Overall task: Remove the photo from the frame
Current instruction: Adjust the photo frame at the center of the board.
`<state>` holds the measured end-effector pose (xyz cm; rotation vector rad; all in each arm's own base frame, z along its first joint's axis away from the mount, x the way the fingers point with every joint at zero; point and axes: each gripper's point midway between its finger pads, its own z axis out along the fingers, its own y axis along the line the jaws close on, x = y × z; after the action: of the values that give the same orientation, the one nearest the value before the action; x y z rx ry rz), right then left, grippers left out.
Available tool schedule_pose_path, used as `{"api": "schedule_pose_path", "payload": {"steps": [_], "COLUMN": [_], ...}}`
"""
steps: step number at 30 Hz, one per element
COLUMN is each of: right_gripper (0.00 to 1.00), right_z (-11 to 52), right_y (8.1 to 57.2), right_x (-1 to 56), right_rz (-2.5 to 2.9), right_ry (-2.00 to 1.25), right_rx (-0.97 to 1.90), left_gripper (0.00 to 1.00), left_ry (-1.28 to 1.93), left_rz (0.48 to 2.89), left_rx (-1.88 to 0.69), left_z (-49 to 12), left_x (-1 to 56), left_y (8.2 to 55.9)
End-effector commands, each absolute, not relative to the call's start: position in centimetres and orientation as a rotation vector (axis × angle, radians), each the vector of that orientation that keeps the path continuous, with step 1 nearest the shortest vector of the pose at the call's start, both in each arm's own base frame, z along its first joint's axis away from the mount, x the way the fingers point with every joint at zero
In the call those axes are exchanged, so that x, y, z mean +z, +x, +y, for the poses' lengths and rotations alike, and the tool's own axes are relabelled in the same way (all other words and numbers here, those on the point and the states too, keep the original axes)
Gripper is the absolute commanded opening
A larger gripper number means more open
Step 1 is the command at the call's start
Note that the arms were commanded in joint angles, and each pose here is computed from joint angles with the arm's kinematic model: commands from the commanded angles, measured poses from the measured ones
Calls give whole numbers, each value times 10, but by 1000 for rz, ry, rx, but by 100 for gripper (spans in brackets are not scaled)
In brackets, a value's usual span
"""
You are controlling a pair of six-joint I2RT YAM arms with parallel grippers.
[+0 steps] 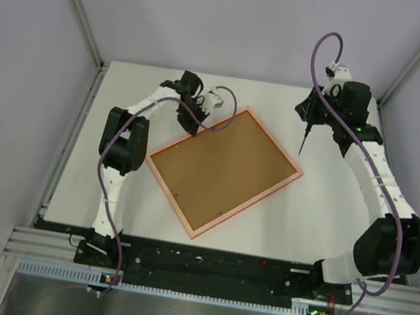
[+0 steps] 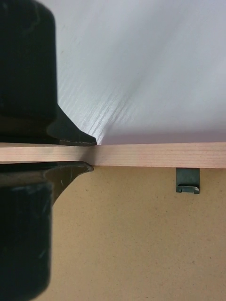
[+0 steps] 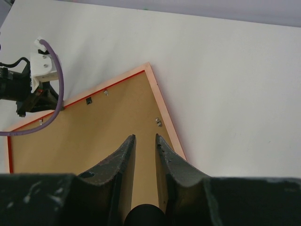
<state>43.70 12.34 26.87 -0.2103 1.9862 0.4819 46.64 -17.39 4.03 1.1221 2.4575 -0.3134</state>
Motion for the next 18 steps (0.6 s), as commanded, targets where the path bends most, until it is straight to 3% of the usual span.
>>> {"api": "schedule_pose_path", "payload": {"steps": [1, 18], "right_gripper": [0, 0], "right_z": [122, 138], "right_y": [441, 512], "right_x": [277, 235], "right_rz": [1947, 2002], "right_ry": [-193, 75], "right_rx": [498, 616], "left_gripper": [0, 0], "left_ry": [1254, 1470], "left_rz": [2326, 2035], "left_rx": [-374, -359], "left_z": [-187, -239], "left_x": [47, 61], "left_y": [476, 513]}}
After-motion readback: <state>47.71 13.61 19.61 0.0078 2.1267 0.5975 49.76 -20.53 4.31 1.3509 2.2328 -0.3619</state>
